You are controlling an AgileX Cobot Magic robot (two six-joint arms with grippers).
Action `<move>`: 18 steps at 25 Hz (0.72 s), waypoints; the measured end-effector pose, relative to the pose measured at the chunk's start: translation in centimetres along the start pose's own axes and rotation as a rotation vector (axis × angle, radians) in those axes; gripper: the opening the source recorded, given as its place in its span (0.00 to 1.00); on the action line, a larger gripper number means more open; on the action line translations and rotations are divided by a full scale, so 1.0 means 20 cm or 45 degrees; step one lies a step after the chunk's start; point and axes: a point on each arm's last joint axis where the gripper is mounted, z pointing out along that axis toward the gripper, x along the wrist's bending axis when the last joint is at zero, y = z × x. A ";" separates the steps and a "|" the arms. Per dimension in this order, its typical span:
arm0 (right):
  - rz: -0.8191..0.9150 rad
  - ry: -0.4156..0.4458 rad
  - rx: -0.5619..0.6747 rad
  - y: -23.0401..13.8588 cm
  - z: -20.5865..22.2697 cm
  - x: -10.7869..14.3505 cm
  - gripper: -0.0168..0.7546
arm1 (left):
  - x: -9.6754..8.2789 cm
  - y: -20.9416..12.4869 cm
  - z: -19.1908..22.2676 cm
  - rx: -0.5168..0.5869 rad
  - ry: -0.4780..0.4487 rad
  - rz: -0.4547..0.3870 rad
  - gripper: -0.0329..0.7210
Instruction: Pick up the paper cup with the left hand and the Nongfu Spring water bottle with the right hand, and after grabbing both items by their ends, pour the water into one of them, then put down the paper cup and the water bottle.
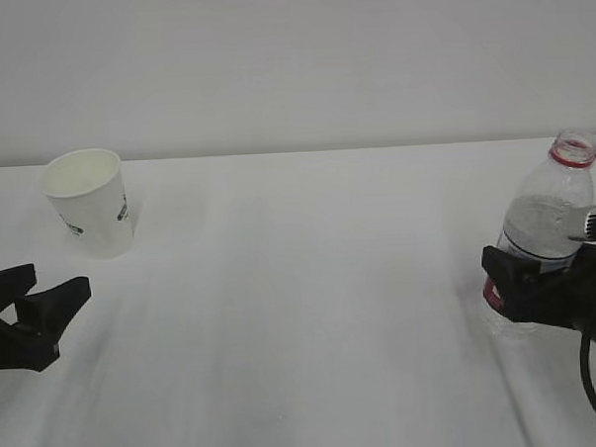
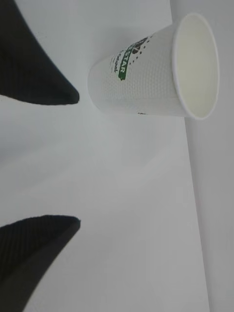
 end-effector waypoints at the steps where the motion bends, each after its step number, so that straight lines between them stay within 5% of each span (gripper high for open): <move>1: 0.000 0.000 -0.004 0.00 0.00 0.00 0.86 | 0.00 0.00 0.00 0.000 0.000 0.000 0.73; 7: 0.000 0.001 -0.010 0.01 0.01 0.00 0.82 | 0.00 0.00 0.00 0.000 0.000 0.000 0.73; 18: -0.003 0.001 -0.008 0.01 0.01 0.00 0.55 | 0.00 0.00 0.00 0.000 0.000 0.000 0.73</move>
